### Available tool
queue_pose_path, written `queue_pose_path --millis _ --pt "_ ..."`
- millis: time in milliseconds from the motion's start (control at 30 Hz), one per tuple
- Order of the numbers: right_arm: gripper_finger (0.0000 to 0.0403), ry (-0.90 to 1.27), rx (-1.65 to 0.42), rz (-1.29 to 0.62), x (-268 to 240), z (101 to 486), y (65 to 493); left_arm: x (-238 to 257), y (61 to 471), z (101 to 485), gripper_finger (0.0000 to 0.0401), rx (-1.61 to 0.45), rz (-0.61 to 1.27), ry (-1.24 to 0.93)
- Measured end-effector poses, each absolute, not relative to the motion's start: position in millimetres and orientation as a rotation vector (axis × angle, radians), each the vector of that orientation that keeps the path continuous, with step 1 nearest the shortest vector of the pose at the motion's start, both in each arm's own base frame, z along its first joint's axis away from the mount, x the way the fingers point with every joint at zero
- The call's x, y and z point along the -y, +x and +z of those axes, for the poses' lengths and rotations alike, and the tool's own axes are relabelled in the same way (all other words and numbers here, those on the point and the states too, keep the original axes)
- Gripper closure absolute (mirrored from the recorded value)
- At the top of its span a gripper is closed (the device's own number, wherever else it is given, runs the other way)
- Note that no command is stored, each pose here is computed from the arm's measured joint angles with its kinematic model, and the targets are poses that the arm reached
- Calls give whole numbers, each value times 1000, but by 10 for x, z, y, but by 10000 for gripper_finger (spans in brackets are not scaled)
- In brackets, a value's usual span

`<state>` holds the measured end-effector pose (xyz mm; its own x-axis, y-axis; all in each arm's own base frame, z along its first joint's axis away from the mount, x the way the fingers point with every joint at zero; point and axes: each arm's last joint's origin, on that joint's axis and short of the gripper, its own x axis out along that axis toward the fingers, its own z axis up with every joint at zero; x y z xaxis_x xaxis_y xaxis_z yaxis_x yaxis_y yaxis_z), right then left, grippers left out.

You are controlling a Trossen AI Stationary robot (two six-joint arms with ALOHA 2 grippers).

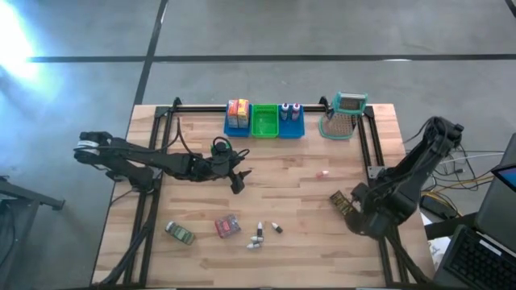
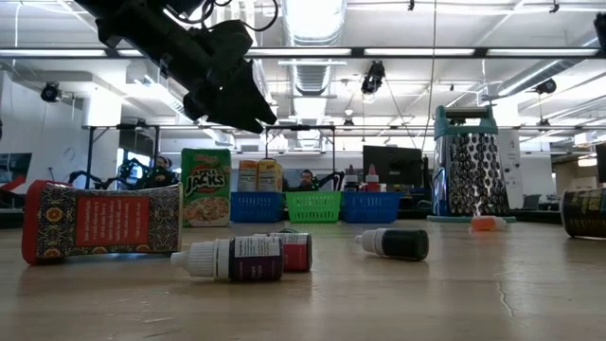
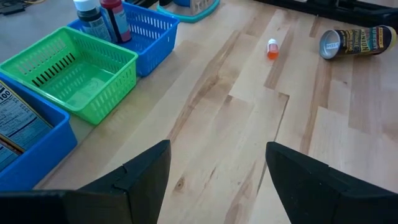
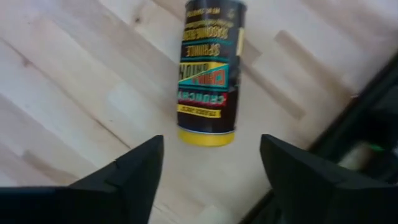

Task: Pick & Place Kitchen Items
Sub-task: Put the yellow seasoning can into the green bin

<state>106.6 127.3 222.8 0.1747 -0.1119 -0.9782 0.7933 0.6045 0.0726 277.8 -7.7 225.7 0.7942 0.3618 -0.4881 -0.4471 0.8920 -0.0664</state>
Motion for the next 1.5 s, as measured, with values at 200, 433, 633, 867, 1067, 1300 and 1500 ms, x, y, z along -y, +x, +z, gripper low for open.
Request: queue_pose_path --millis 200,433,633,867,1067,1300,1500 --pt "90 775 -1205 -723 -1128 2022 1004 78 2778 2257 133 -486 437 -184" --pt "71 803 -1192 -673 -1045 1824 1003 82 2778 2257 133 -486 436 -184" --pt "60 805 -1188 -638 -1006 1624 1019 81 2778 2257 133 -486 436 -184" --pt "59 784 -1222 -651 -947 1448 973 81 2778 2257 133 -486 436 -184" --pt "88 772 -1246 -635 -918 1351 938 81 2778 2257 133 -486 436 -184" --pt "135 679 -1279 -563 -921 1358 937 81 2778 2257 133 -486 437 -186" --pt "171 683 -1267 -506 -962 1390 977 81 2778 2257 133 -485 438 -188"
